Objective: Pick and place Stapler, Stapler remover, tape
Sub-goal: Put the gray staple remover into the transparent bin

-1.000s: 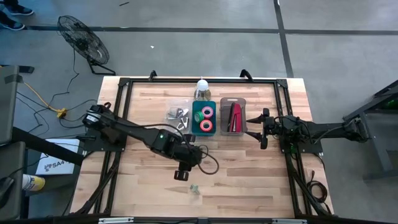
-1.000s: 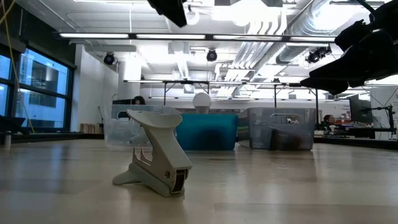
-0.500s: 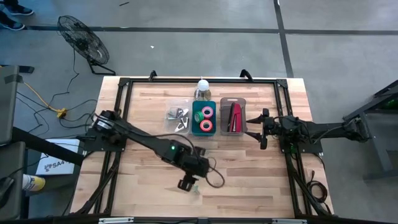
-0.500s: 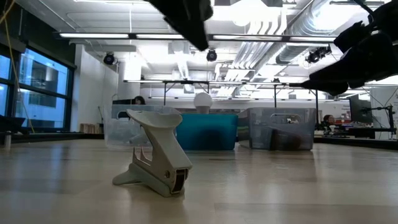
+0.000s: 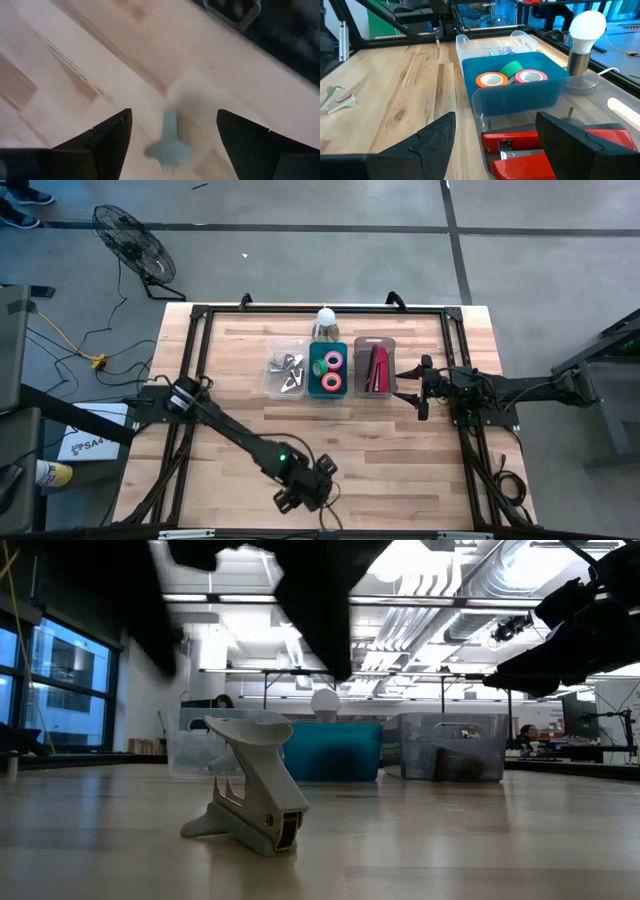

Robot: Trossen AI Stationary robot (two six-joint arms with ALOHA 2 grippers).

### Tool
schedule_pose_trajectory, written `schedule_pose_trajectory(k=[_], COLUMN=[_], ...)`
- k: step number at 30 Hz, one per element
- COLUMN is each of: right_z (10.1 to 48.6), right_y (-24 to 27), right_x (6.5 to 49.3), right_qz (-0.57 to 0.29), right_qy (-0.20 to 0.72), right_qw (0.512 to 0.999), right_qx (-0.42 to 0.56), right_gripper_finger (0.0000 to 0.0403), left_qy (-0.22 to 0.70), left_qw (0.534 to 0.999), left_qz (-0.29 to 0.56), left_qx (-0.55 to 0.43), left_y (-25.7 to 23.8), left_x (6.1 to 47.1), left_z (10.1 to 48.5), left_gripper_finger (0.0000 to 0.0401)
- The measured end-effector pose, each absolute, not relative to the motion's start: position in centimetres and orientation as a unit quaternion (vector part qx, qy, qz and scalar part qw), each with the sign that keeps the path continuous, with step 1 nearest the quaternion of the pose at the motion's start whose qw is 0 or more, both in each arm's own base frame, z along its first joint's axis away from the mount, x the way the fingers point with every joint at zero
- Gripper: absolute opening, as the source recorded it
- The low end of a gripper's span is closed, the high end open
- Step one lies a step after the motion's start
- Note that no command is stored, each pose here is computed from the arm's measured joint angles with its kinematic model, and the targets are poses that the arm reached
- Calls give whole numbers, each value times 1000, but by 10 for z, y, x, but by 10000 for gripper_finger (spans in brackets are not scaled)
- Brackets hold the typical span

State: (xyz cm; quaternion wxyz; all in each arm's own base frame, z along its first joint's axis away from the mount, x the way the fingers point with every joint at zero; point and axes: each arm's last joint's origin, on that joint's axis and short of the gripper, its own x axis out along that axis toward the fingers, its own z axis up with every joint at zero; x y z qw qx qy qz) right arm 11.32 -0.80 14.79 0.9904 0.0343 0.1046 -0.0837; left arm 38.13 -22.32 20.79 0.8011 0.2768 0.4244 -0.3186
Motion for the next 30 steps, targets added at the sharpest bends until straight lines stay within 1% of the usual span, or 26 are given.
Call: schedule_pose_trajectory(k=[1,4,6,8,10,12,14,15,23,26,30], right_z=[148,148,147,147,146,146,146,146,145,145,145], right_y=[-8,-8,-8,-8,-8,-8,-8,-8,-8,-8,-8], right_x=[113,113,114,114,114,114,114,114,114,114,114], right_qz=[-83,-83,-84,-84,-85,-85,-84,-84,-84,-84,-84], right_qy=[105,106,107,108,113,113,114,116,120,120,120], right_qw=[990,990,990,990,989,989,989,989,989,989,989], right_qx=[34,34,34,34,34,34,34,34,34,34,34], right_gripper_finger=[268,268,268,268,268,268,268,268,268,268,268], left_qy=[429,421,436,423,443,441,463,464,469,473,477], left_qw=[794,798,791,800,788,791,776,776,772,770,766], left_qz=[-317,-295,-284,-280,-279,-277,-278,-280,-280,-280,-283], left_qx=[292,314,323,320,324,321,324,323,323,324,324], left_y=[-225,-230,-229,-230,-228,-227,-225,-225,-226,-226,-226], left_x=[380,384,384,390,388,393,390,391,391,391,390], left_z=[204,194,188,183,177,170,165,162,157,157,156], left_gripper_finger=[287,287,287,287,287,287,287,287,285,270,229])
